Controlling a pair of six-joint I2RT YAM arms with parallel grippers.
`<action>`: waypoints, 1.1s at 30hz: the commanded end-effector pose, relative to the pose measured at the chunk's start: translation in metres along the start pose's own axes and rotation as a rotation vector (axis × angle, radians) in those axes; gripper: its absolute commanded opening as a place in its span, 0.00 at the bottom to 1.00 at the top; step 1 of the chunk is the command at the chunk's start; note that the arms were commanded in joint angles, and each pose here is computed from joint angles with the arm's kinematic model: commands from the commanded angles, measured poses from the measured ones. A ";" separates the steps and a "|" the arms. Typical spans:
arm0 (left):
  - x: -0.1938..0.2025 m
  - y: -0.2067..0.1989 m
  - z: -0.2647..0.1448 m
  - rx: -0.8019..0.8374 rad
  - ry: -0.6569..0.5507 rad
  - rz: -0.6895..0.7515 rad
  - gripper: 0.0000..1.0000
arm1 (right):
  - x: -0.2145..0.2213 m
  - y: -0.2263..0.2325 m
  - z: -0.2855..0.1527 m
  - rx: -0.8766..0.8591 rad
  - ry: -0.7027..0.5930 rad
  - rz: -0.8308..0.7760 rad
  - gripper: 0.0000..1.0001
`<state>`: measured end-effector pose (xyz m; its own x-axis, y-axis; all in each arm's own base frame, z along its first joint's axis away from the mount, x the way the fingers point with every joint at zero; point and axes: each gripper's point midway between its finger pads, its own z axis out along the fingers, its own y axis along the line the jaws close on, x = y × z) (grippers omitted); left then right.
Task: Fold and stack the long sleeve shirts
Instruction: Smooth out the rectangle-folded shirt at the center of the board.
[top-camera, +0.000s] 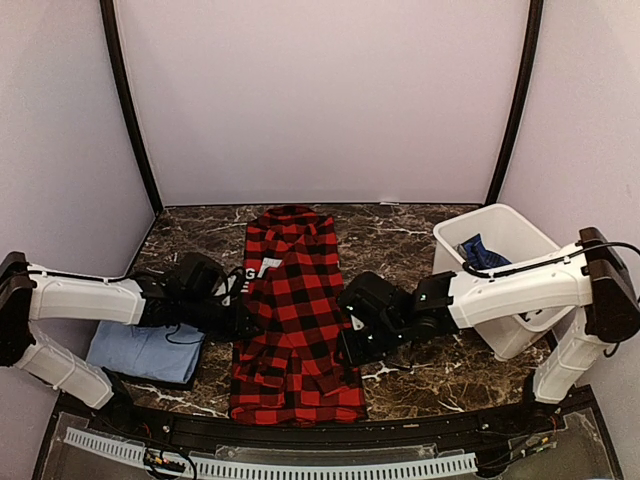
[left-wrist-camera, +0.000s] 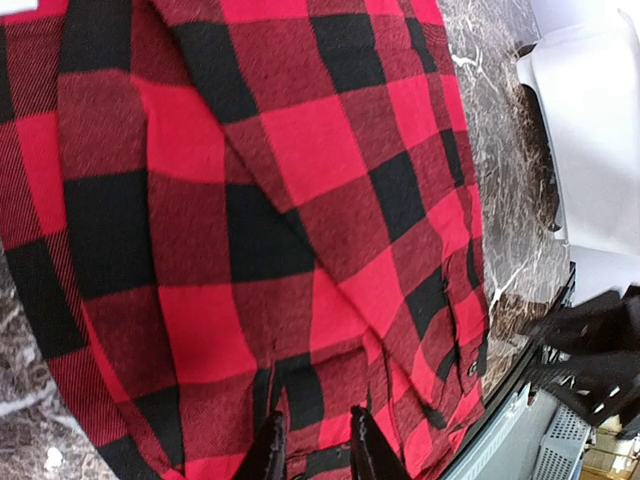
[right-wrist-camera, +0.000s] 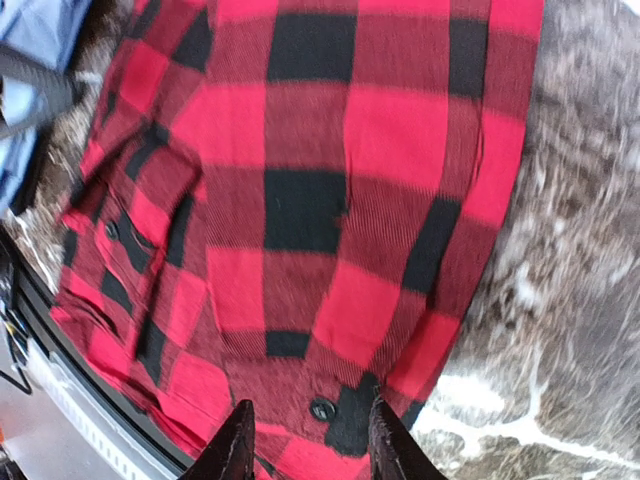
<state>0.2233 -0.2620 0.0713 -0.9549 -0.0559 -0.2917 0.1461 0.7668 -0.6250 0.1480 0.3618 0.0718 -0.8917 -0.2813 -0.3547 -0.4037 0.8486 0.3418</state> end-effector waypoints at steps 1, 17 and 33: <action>0.013 0.005 -0.005 0.012 0.022 -0.031 0.21 | -0.064 0.024 -0.012 -0.089 -0.147 -0.032 0.36; -0.135 -0.030 0.013 0.125 -0.265 -0.069 0.12 | -0.239 0.018 0.029 -0.342 -0.320 -0.035 0.24; -0.229 -0.022 0.077 0.243 -0.283 -0.078 0.12 | -0.315 -0.008 0.091 -0.486 -0.320 0.090 0.16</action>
<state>0.4433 -0.3053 0.0829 -0.8672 -0.3114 -0.3887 0.1247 0.6198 -0.7748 0.4401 0.4681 0.0983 -0.8480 -0.0220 -0.5295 -0.4355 0.5981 0.6727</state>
